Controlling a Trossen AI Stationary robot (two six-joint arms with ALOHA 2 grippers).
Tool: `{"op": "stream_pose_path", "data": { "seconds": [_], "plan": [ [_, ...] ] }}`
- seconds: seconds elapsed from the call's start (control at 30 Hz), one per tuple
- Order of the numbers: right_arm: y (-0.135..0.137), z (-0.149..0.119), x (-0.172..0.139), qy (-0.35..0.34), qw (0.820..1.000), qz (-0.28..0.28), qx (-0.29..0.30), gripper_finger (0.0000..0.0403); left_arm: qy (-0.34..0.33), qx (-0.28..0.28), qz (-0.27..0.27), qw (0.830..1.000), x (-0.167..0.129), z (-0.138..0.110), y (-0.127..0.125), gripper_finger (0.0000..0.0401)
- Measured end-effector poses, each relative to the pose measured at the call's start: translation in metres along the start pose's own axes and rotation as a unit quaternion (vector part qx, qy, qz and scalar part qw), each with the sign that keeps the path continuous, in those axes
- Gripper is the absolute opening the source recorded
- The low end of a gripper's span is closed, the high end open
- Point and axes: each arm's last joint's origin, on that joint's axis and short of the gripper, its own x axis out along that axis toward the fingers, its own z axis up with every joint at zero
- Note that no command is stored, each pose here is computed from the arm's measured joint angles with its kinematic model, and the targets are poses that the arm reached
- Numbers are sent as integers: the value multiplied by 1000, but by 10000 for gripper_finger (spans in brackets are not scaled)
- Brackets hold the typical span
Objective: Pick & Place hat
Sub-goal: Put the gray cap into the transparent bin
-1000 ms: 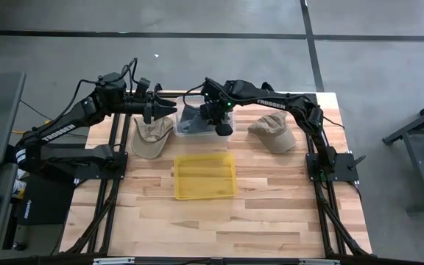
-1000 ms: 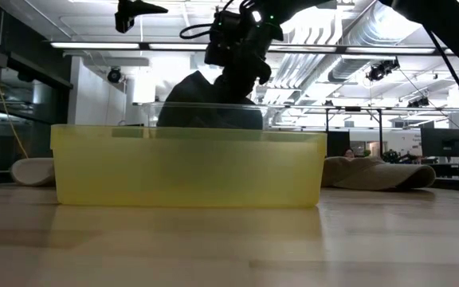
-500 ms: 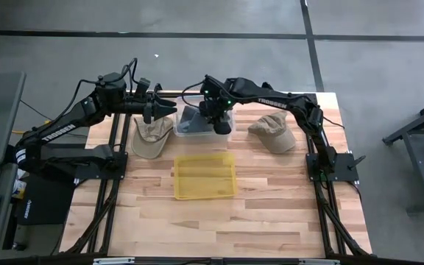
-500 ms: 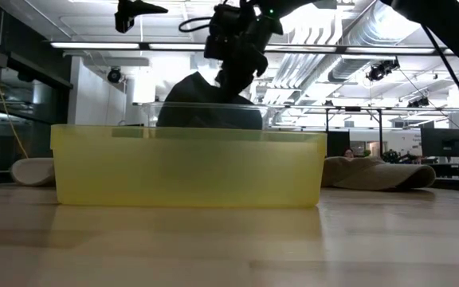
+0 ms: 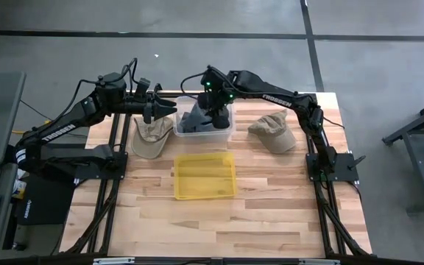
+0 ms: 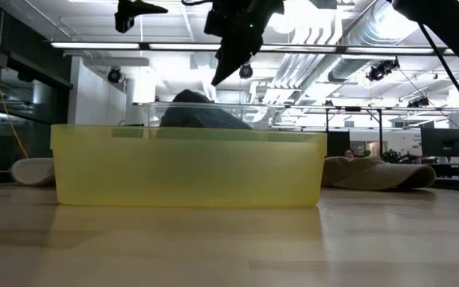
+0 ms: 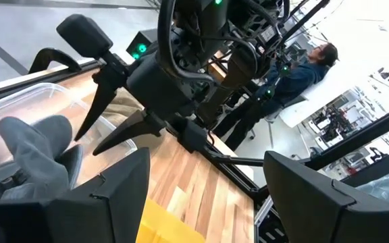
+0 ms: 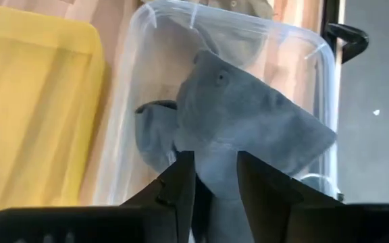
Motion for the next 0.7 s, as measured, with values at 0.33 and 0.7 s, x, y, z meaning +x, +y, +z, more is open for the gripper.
{"op": "stream_pose_path", "data": {
  "seconds": [0.33, 0.7],
  "plan": [
    [6, 7, 1, -21, 1000, 4, 20, 17, 0, 2, 0, 1000, 0, 0, 0, 266],
    [-1, 9, 23, -38, 990, -107, 84, 1, 0, 2, 0, 1000, 0, 0, 0, 266]
  ]
}}
